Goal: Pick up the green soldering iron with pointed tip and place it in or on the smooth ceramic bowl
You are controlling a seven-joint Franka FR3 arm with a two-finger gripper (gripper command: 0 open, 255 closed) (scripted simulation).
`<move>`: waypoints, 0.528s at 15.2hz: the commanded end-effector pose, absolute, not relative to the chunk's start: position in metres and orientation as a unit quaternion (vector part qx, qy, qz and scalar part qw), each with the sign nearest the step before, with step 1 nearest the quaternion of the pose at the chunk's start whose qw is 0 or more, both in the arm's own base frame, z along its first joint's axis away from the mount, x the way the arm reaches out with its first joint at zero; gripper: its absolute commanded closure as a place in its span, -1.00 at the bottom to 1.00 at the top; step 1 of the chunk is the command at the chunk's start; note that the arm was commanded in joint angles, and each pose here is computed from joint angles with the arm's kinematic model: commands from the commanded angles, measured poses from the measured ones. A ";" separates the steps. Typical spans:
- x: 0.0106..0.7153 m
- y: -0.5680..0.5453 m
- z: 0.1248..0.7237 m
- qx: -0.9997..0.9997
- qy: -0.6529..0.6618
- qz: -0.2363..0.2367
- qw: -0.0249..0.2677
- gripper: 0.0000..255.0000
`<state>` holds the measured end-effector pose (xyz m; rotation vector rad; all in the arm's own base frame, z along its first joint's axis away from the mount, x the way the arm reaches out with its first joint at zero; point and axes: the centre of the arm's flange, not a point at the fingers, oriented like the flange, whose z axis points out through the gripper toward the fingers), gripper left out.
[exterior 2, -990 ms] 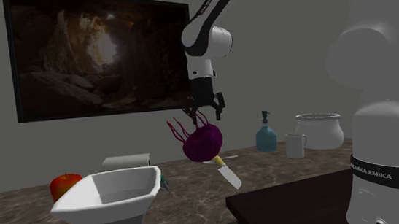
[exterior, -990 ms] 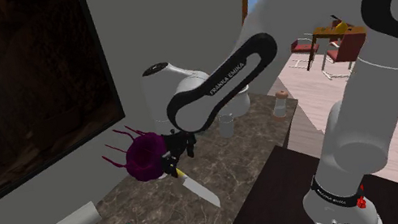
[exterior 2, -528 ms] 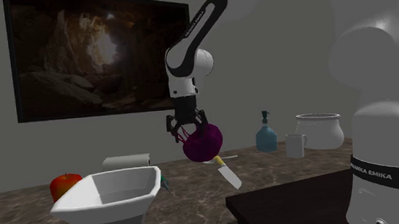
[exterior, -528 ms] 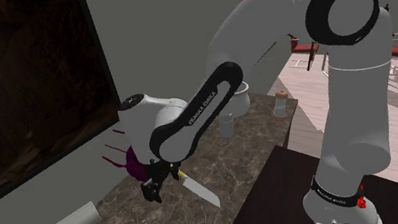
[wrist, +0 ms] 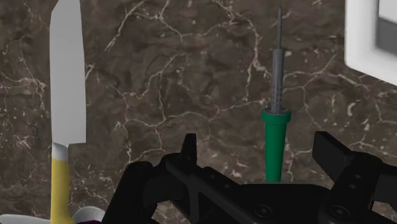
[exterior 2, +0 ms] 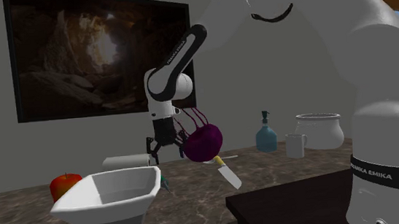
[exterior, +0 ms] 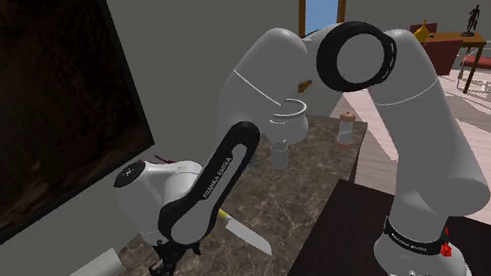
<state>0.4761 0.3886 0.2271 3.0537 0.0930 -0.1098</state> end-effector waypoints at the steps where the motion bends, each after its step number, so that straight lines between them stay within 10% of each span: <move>1: 0.484 0.407 0.208 0.998 0.030 -0.038 0.044 -1.00; 8: 0.488 0.422 0.164 0.998 0.030 -0.040 0.046 -1.00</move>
